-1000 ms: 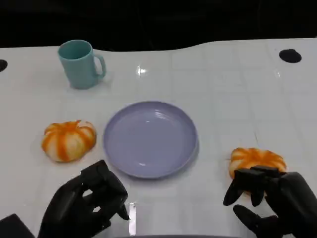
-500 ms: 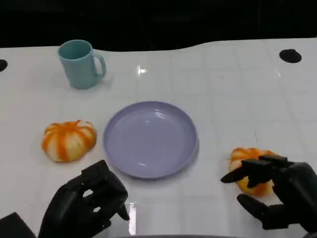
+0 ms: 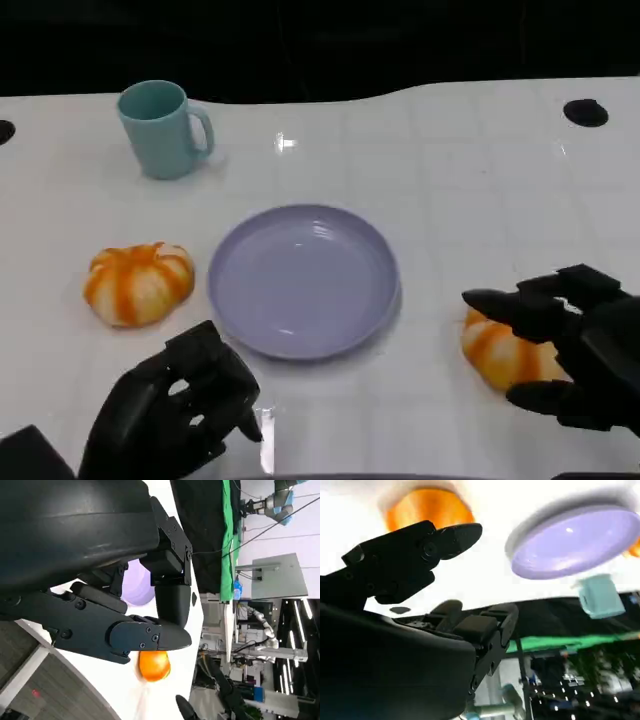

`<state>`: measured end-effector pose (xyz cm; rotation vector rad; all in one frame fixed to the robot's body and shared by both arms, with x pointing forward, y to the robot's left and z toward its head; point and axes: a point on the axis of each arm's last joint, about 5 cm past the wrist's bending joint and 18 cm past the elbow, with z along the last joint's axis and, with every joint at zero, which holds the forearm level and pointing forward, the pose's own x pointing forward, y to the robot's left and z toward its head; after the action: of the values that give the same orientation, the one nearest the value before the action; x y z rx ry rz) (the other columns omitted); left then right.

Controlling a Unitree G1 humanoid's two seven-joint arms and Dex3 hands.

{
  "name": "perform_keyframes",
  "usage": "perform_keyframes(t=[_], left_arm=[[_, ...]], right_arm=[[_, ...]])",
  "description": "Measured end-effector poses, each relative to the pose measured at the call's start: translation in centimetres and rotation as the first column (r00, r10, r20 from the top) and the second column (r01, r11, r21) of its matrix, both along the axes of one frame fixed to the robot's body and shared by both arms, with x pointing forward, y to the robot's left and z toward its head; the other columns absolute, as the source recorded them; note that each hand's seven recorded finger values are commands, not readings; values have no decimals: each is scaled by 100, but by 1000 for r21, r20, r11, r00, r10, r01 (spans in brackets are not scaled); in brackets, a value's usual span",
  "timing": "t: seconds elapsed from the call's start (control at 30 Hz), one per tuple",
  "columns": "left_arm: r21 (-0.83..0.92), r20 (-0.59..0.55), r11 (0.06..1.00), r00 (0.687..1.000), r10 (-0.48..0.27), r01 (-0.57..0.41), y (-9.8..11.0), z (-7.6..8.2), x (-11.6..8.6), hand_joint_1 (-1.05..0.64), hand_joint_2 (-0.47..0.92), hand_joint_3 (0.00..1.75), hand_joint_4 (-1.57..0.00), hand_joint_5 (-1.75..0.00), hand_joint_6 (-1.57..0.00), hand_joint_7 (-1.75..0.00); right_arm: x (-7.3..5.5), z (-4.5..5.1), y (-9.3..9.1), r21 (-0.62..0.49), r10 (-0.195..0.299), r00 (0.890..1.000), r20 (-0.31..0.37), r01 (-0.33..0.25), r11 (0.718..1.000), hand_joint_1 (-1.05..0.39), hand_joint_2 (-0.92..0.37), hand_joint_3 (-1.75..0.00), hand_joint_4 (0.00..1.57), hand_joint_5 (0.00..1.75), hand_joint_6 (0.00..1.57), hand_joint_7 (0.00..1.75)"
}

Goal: Grasp the bread from the table and place it into the plate.

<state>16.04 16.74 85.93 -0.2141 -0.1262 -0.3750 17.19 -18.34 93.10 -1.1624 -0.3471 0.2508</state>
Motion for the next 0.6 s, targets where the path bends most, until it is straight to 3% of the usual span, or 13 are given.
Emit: perform_keyframes(t=[0.13, 0.37, 0.6], left_arm=[[-3, -2, 1000, 1000, 8, -8, -16, 0, 5, -57, 92, 31, -66, -175, -59, -153], [-4, -2, 1000, 1000, 10, -10, -36, 0, 18, -57, 92, 31, -65, -175, -59, -152], [2, -6, 1000, 1000, 7, -7, -44, -8, 25, -57, 92, 31, -65, -175, -60, -152]], right_arm=[[-5, 58, -11, -93, -23, 999, -34, 19, 995, -55, -81, 0, 0, 56, 29, 1], [25, 44, -2, -194, -64, 995, -72, 49, 980, -55, -80, 0, 2, 58, 30, 1], [155, -81, 11, -256, -70, 991, -111, 39, 966, -53, -80, 0, 5, 57, 33, 2]])
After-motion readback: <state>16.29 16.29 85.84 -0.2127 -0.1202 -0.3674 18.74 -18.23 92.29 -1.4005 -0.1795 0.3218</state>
